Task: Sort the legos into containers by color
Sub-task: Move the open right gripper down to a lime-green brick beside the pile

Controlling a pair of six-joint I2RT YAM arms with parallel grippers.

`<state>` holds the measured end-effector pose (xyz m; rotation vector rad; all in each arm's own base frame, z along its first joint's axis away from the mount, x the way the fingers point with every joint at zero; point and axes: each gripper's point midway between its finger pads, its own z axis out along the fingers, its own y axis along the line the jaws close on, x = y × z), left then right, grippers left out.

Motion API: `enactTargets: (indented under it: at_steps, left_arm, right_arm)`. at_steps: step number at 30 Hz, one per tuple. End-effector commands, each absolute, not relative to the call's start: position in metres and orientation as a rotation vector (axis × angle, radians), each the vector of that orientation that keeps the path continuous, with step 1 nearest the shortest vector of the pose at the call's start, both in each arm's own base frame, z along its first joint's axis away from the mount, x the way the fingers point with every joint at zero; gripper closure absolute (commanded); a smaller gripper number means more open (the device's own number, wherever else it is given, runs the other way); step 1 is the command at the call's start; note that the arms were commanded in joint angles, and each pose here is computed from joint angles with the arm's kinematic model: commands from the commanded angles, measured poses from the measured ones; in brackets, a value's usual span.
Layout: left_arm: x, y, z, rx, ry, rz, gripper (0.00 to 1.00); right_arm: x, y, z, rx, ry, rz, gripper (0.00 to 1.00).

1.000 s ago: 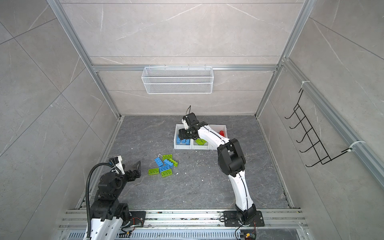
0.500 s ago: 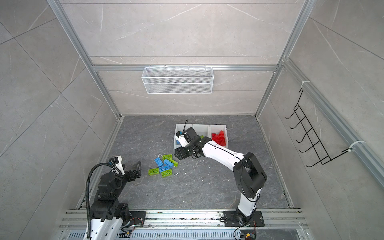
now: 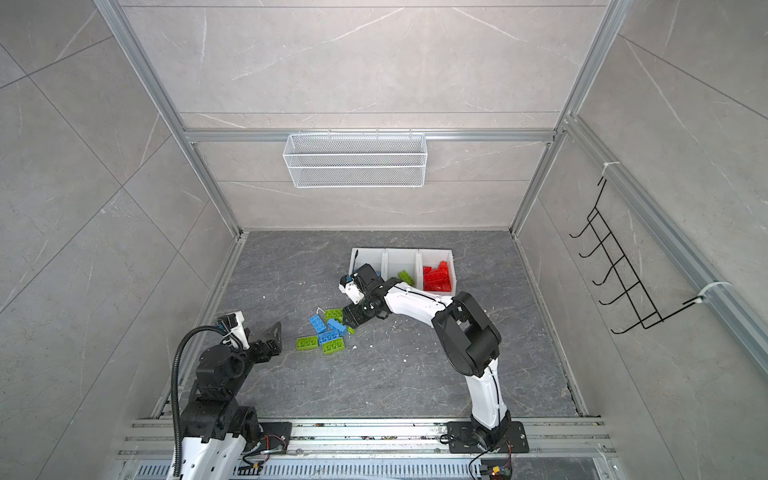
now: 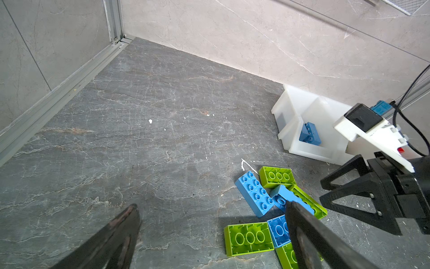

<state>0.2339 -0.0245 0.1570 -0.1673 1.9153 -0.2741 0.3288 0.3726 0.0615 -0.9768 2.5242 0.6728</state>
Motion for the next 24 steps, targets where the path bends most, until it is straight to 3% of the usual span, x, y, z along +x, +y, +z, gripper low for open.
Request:
enactTargets:
  at_steps: [1,14,24]
  left_arm:
    - [0.235,-0.024,0.164,-0.181,1.89,-0.282,0.0]
    - [0.235,-0.024,0.164,-0.178,1.891,-0.283,0.0]
    - [0.235,-0.024,0.163,-0.179,1.89,-0.281,0.0]
  right_arm:
    - [0.334,0.384,0.06,-1.008,2.503,0.686,0.39]
    - [0.342,0.389,0.032,-1.004,2.569,0.648,0.52]
    - [0.354,0.35,0.032,-0.823,2.63,0.557,0.67]
